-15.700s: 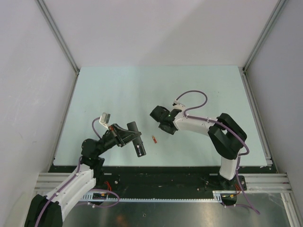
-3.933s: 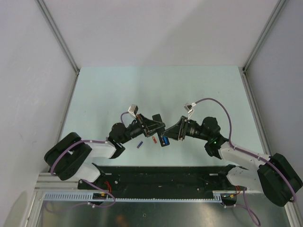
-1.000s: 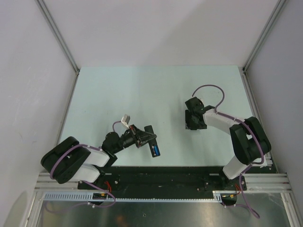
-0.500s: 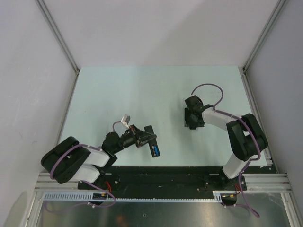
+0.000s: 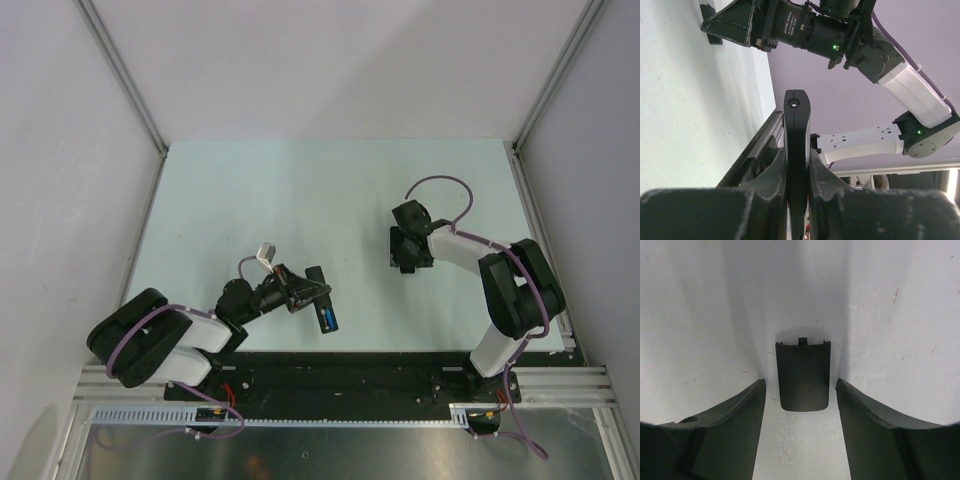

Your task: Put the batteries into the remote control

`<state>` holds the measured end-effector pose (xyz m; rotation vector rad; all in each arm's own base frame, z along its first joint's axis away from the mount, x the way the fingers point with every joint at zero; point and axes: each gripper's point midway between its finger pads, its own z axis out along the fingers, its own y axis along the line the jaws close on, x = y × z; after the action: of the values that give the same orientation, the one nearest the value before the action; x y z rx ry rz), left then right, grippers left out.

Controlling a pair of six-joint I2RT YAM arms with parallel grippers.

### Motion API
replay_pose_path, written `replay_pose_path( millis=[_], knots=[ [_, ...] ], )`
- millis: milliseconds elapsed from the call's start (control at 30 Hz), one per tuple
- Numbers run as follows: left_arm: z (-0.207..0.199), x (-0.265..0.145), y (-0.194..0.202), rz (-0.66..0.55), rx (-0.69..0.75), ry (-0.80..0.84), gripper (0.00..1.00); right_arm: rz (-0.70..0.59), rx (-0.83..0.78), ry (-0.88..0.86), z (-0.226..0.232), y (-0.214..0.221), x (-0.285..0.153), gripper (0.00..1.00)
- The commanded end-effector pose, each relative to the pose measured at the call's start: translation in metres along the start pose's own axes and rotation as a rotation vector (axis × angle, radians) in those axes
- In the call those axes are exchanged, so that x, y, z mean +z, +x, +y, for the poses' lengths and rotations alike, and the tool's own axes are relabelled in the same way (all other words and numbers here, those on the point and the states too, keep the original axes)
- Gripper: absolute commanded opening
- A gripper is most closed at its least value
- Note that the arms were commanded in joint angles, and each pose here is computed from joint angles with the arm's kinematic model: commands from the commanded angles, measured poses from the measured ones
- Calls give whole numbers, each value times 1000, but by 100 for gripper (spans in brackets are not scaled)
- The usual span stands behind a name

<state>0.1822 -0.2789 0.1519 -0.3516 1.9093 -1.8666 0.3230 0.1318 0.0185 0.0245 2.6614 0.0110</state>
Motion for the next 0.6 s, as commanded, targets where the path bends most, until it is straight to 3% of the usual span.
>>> replay_pose_path(
  millis=[0,367,567],
  knots=[
    [-78,-8,-5,-24,137,322,0,55,-58,31,-5,14,0,64],
    [-78,-9,-4,-17,138,325,0,100,-73,11,-3,24,3,52],
    [-78,-8,-4,-17,138,325,0,107,-65,3,-2,25,-1,59]
  ],
)
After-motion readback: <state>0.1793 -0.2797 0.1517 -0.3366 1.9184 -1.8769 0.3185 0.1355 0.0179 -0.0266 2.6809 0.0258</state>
